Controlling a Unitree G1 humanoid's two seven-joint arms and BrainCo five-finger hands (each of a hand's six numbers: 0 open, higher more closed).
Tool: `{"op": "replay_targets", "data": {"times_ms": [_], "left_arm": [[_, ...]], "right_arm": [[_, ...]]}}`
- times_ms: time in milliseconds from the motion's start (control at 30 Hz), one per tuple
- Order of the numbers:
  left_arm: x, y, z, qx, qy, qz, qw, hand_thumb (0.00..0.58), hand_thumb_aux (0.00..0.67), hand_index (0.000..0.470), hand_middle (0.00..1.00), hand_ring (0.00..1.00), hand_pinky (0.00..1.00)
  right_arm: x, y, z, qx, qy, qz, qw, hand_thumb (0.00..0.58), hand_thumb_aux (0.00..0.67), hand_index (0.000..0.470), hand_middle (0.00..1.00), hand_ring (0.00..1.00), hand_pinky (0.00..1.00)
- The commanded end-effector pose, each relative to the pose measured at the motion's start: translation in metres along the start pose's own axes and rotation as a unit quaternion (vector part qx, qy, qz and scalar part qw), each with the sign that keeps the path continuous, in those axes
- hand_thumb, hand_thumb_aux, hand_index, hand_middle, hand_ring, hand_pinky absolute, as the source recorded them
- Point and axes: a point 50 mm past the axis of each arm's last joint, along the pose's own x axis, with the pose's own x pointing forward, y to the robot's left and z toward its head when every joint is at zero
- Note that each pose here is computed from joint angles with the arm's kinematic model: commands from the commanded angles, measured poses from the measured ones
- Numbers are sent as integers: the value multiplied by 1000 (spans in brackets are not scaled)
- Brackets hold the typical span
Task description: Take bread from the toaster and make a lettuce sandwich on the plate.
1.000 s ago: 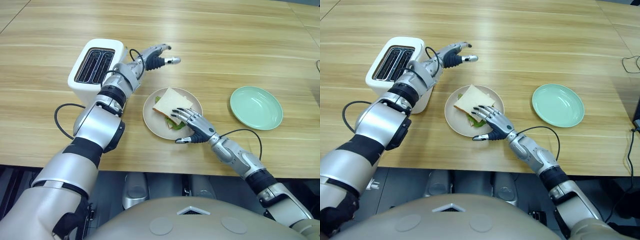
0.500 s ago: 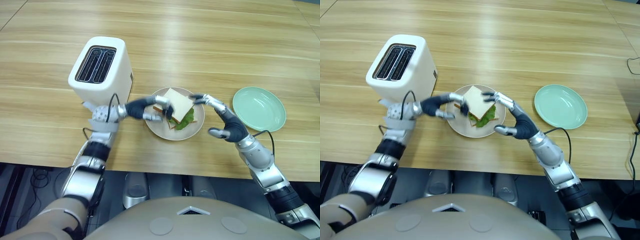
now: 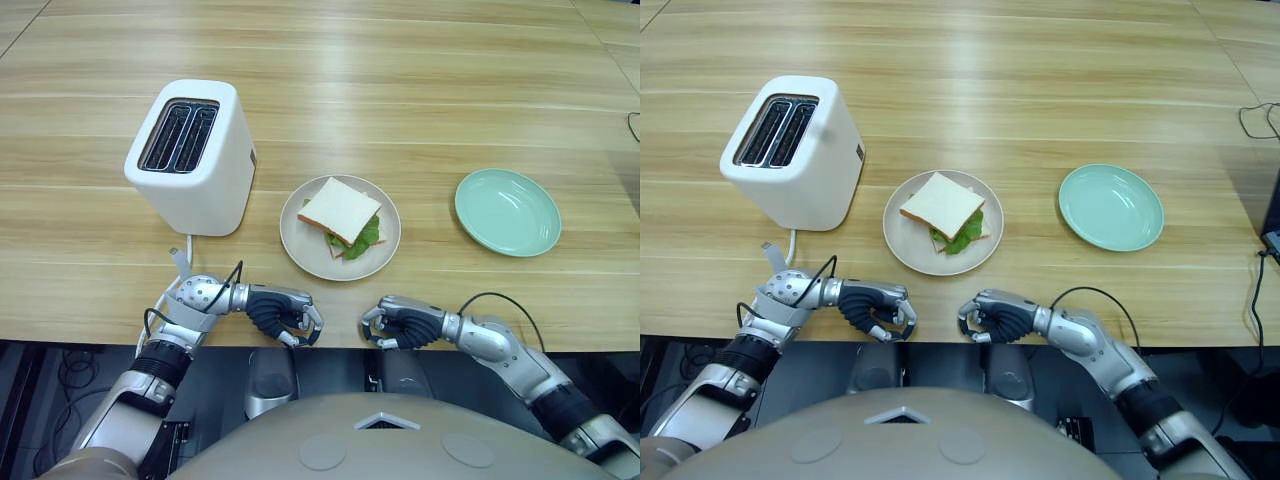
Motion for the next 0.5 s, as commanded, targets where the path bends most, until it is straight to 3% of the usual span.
{"op": "replay_targets", "data": {"times_ms": [33,233,300,333,367,400,433,467,500], "left_arm": [[3,5,-20,16,76,26,997,580,670,460,1000,1000,1000],[2,36,-43,46,165,139,975,580,654,449,1000,1000,1000],[1,47,-50,54,194,182,962,572,594,408,1000,1000,1000],[0,53,-53,57,208,202,955,541,497,341,1000,1000,1000],[-1,59,-57,63,231,227,944,541,497,341,1000,1000,1000],[-3,69,-61,66,257,263,927,464,370,254,1000,1000,1000],[-4,75,-64,69,276,287,915,464,370,254,1000,1000,1000],[-5,80,-66,73,289,306,904,410,307,211,1000,1000,1000],[-6,85,-66,83,296,325,895,209,134,92,1000,1000,1000]], "right_arm": [[5,8,-25,-10,77,2,997,580,670,460,1000,1000,1000],[23,-27,-48,-77,136,-109,982,580,670,460,1000,1000,1000],[29,-37,-52,-95,146,-138,975,580,670,460,1000,1000,1000],[32,-41,-53,-100,149,-153,972,580,670,460,1000,1000,1000],[36,-46,-54,-102,153,-170,968,580,670,460,1000,1000,1000],[42,-54,-56,-107,159,-189,963,580,670,460,1000,1000,1000],[46,-59,-58,-111,164,-201,959,580,670,460,1000,1000,1000],[50,-63,-59,-117,168,-211,956,580,670,460,1000,1000,1000],[54,-68,-59,-123,170,-223,952,580,670,460,1000,1000,1000]]}}
